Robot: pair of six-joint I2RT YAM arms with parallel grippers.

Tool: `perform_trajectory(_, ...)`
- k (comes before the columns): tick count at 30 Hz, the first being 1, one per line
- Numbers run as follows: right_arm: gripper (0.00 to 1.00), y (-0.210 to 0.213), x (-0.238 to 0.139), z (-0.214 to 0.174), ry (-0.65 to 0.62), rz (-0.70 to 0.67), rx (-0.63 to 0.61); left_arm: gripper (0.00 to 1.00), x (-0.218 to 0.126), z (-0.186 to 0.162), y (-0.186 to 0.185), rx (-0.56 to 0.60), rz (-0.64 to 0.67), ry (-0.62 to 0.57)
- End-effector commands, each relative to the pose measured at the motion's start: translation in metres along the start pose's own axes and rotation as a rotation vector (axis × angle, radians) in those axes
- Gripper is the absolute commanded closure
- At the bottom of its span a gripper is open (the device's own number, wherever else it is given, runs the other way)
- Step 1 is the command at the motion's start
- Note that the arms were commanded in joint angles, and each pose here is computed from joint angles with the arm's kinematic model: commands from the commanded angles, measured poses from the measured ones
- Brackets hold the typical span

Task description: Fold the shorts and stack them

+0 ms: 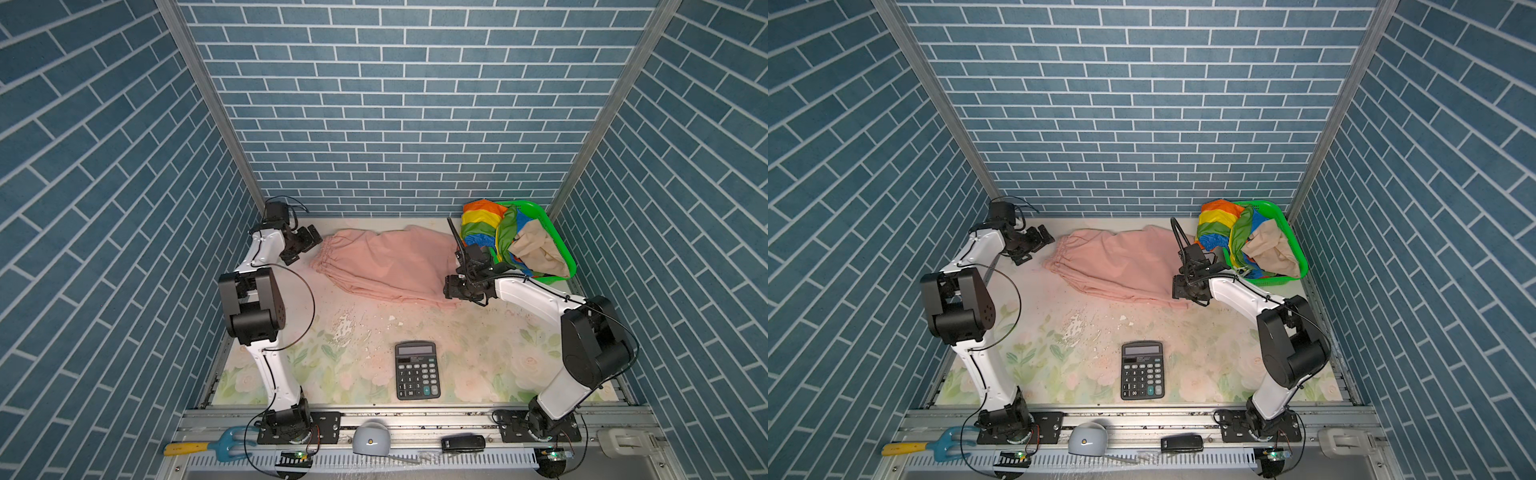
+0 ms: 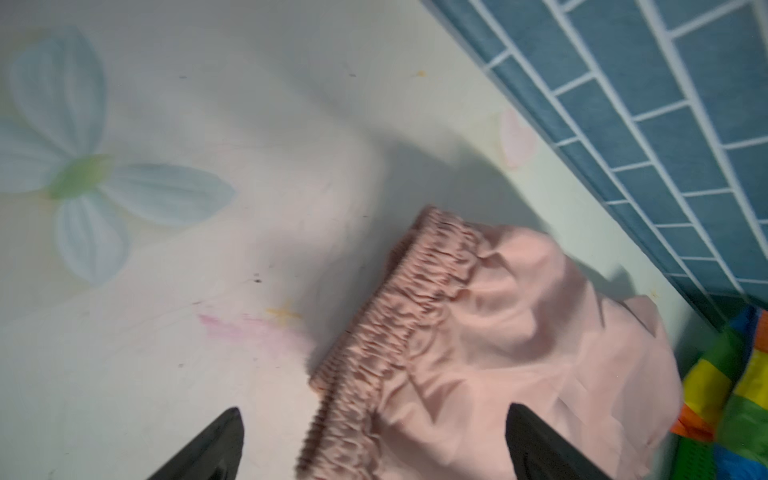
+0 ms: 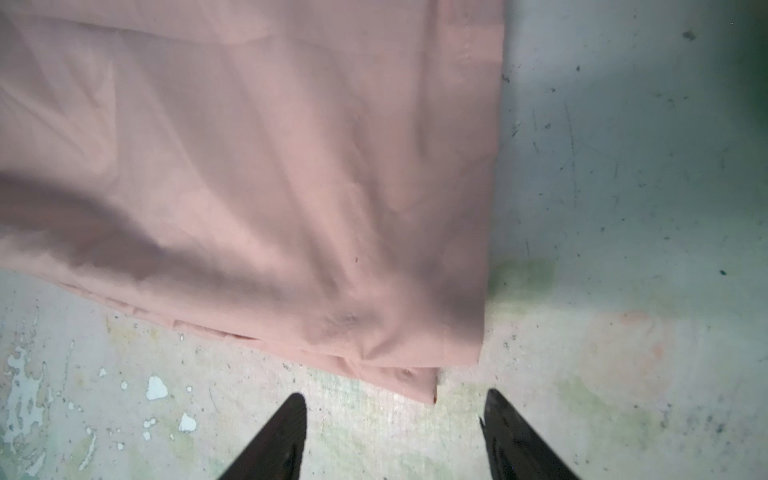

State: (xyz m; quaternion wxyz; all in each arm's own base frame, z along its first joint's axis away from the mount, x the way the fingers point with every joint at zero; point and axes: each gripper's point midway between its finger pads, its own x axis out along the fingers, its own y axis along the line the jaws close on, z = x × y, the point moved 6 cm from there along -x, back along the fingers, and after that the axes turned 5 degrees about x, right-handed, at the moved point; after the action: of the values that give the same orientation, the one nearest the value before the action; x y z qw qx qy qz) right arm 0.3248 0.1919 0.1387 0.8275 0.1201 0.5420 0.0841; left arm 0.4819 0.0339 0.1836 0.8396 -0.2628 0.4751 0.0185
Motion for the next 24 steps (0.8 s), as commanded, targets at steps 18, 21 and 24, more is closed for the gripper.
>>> perform_trajectory(18,0.35,-0.012,0.055,-0.026,0.084,0.143,0.220,0.00,0.079,-0.075,-0.020,0.060,0.033,0.293)
perform_trajectory(21,0.39,-0.021,0.061,-0.034,0.095,0.104,0.210,0.00,0.080,-0.085,-0.001,0.022,0.069,0.321)
perform_trajectory(24,0.46,-0.028,0.066,-0.041,0.108,0.070,0.196,0.00,0.078,-0.090,0.005,0.033,0.097,0.330)
